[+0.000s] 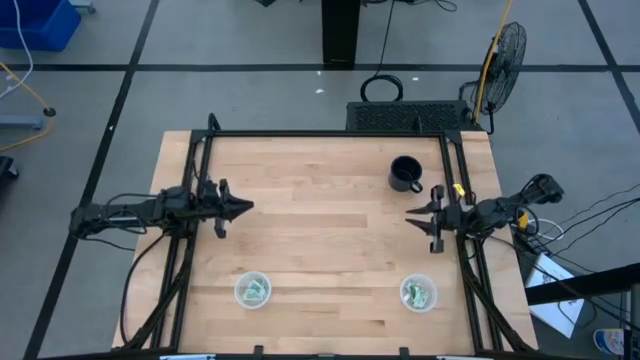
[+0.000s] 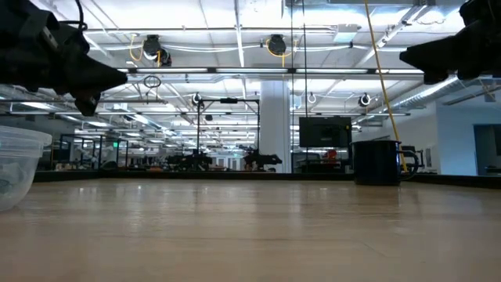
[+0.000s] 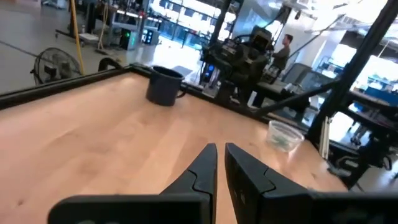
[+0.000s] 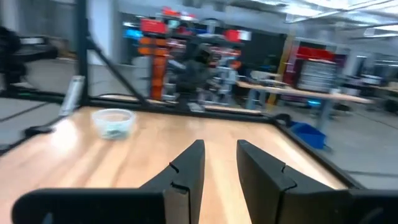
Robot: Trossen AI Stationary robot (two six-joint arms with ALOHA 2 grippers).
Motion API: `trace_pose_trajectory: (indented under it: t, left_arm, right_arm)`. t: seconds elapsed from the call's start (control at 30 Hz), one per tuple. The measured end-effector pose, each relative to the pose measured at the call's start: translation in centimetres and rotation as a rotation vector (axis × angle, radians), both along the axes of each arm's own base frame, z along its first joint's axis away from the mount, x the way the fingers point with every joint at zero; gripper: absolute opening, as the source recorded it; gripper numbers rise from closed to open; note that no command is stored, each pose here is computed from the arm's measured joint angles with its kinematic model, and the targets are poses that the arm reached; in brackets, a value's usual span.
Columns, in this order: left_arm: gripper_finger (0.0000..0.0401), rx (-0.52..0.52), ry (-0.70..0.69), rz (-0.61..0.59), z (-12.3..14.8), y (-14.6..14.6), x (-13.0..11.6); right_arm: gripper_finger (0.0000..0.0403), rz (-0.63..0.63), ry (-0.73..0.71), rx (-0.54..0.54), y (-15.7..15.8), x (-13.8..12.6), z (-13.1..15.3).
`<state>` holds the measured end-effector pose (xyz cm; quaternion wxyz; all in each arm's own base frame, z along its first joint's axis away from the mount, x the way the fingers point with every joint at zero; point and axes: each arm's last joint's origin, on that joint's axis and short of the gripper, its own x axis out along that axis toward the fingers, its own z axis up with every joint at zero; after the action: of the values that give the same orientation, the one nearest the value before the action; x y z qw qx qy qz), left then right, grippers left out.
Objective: Pick and place Stevia / Truvia into bins
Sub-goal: Return to Home Position
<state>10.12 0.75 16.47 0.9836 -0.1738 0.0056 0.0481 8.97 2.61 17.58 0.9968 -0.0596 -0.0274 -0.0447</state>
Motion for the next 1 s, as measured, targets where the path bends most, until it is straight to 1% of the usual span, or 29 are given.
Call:
trace_pose_trajectory:
  t: [0.1,0.23,0.37,0.5,0.6,0.8,1.0]
  left_arm:
    - [0.0035,0.055,-0.028,-0.006,0.3,0.0,0.1]
    - [0.0035,0.107,-0.025,0.039,0.4,0.1,0.1]
    - [0.0035,0.105,-0.016,0.089,0.3,0.2,0.1]
    - [0.0035,0.107,-0.016,0.091,0.3,0.2,0.1]
    - [0.0035,0.105,-0.016,0.091,0.3,0.2,0.1]
    - [0.0035,0.107,-0.016,0.091,0.3,0.2,0.1]
    - [0.0035,0.107,-0.016,0.092,0.3,0.2,0.1]
  right_arm:
    - [0.0086,0.071,-0.015,0.007,0.1,0.1,0.1]
    - [0.0086,0.079,-0.01,0.056,0.0,0.1,0.0]
    - [0.0086,0.109,0.046,0.077,0.1,0.2,-0.6]
    - [0.0086,0.11,0.069,0.095,0.1,0.3,-0.8]
    - [0.0086,0.101,0.044,0.085,0.1,0.3,-0.5]
    - [0.0086,0.103,-0.051,0.12,0.1,0.3,0.4]
    - [0.0086,0.102,-0.048,0.119,0.1,0.3,0.4]
